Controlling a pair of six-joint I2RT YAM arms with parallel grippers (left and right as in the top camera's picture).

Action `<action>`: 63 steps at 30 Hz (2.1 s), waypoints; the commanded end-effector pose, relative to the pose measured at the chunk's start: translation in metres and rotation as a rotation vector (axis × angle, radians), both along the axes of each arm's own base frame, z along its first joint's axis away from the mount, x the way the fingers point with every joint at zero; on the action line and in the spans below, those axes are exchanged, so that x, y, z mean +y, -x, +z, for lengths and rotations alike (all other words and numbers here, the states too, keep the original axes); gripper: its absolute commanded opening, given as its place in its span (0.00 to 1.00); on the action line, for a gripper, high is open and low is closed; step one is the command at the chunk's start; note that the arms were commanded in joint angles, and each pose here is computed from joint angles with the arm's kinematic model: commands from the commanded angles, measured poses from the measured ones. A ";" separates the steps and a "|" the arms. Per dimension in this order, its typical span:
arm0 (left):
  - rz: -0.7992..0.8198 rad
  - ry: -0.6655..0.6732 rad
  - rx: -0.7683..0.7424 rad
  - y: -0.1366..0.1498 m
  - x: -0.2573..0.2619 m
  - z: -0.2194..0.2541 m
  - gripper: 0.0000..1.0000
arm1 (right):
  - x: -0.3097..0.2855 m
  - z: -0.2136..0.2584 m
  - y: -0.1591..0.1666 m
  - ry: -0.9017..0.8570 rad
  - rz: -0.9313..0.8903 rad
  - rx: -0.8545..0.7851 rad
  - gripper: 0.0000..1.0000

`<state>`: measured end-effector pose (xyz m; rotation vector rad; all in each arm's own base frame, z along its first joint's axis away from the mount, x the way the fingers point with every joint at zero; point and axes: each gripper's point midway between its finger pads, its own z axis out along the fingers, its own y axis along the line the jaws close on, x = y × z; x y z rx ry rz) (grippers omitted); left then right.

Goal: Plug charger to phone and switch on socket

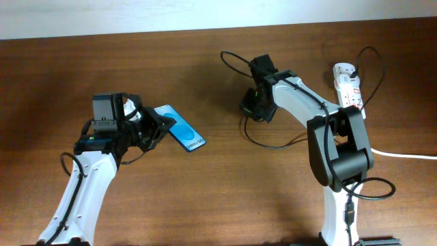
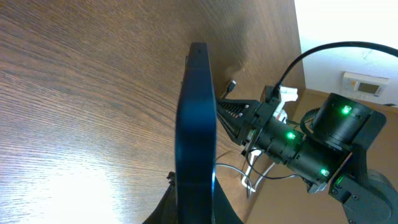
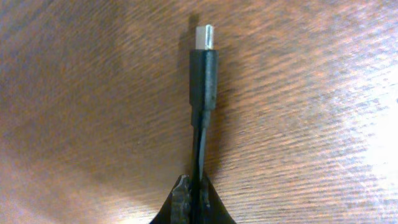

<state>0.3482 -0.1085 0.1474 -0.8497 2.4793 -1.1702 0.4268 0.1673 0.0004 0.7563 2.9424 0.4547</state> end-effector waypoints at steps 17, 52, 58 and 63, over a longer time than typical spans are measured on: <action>-0.556 0.260 -0.778 0.005 -0.058 0.139 0.00 | 0.037 0.286 0.230 -0.602 1.173 -0.502 0.04; -0.463 0.418 -0.608 0.003 -0.059 0.159 0.00 | 0.103 0.228 0.218 -0.944 0.964 -0.598 0.04; -0.463 0.418 -0.609 0.003 -0.059 0.159 0.00 | 0.104 0.232 0.221 -0.969 0.977 -0.599 0.04; -0.452 0.393 -0.638 -0.001 -0.058 0.158 0.00 | 0.104 0.234 0.223 -0.986 0.984 -0.595 0.04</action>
